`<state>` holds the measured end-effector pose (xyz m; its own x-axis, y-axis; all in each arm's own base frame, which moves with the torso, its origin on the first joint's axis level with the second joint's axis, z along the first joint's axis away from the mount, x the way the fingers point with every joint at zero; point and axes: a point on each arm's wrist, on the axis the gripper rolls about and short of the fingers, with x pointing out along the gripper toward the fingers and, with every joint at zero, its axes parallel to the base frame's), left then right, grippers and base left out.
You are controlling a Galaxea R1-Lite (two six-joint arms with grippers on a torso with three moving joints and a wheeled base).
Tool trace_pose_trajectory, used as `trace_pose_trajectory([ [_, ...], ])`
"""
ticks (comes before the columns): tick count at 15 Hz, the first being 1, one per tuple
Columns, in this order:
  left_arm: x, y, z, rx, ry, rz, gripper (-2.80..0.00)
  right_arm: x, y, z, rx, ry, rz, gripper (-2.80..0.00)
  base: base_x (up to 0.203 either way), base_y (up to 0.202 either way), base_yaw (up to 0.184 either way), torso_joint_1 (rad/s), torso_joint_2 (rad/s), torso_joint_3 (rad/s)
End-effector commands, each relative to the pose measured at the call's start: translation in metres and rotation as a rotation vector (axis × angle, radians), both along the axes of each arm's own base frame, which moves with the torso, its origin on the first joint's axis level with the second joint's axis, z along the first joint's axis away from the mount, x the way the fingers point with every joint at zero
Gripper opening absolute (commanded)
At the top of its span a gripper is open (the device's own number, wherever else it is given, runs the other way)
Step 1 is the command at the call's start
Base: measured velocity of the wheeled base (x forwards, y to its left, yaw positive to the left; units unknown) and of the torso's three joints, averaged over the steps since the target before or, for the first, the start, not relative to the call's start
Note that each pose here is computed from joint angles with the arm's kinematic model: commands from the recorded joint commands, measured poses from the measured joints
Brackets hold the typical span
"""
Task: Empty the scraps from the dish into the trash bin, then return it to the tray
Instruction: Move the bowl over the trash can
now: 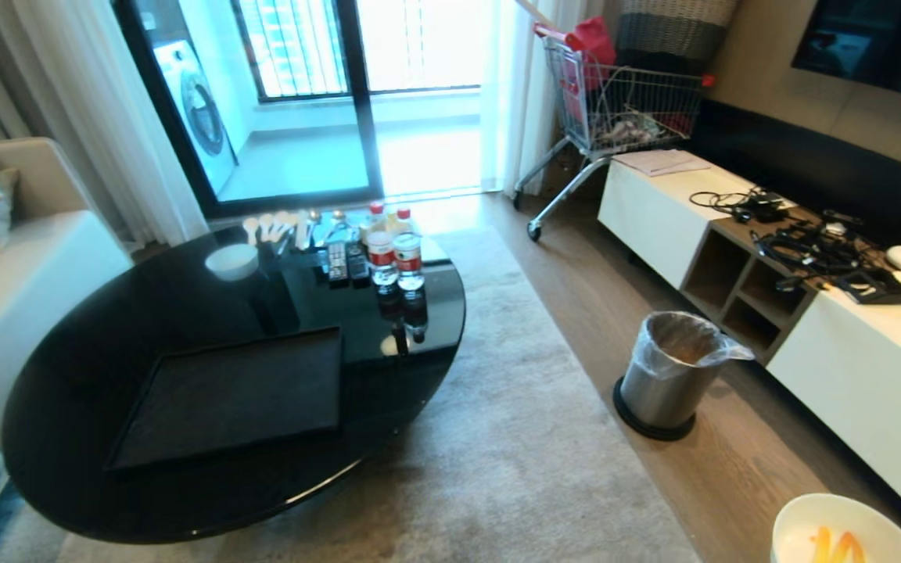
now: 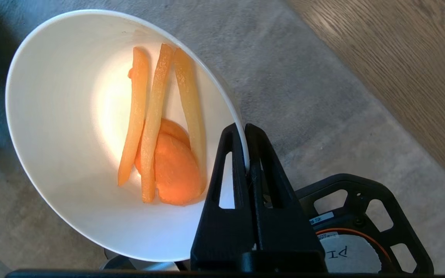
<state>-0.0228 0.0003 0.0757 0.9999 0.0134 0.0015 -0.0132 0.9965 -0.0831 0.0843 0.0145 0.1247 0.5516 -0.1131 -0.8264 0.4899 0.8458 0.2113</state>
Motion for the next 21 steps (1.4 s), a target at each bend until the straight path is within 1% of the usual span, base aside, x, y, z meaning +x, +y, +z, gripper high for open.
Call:
trace_pose_trajectory([
  [1, 0.0, 0.0, 0.0, -0.001, 0.0, 0.0, -2.8, -0.001, 0.0, -0.001, 0.0, 0.001, -0.005, -2.8, -0.003, 0.009, -0.17, 0.01, 0.0, 0.003],
  [14, 0.0, 0.0, 0.0, -0.001, 0.0, 0.0, -2.8, -0.005, -0.002, -0.005, -0.001, -0.001, -0.016, -2.8, 0.0, 0.01, -0.163, 0.001, 0.0, 0.004],
  [15, 0.0, 0.0, 0.0, -0.001, 0.0, 0.0, -2.8, -0.005, -0.002, -0.005, 0.002, -0.001, -0.015, -2.8, 0.005, 0.007, -0.106, 0.003, -0.01, 0.011],
  [21, 0.0, 0.0, 0.0, -0.001, 0.0, 0.0, -2.8, -0.012, -0.004, -0.006, 0.008, -0.015, -0.015, -2.8, 0.0, 0.0, 0.0, 0.0, 0.0, 0.0],
])
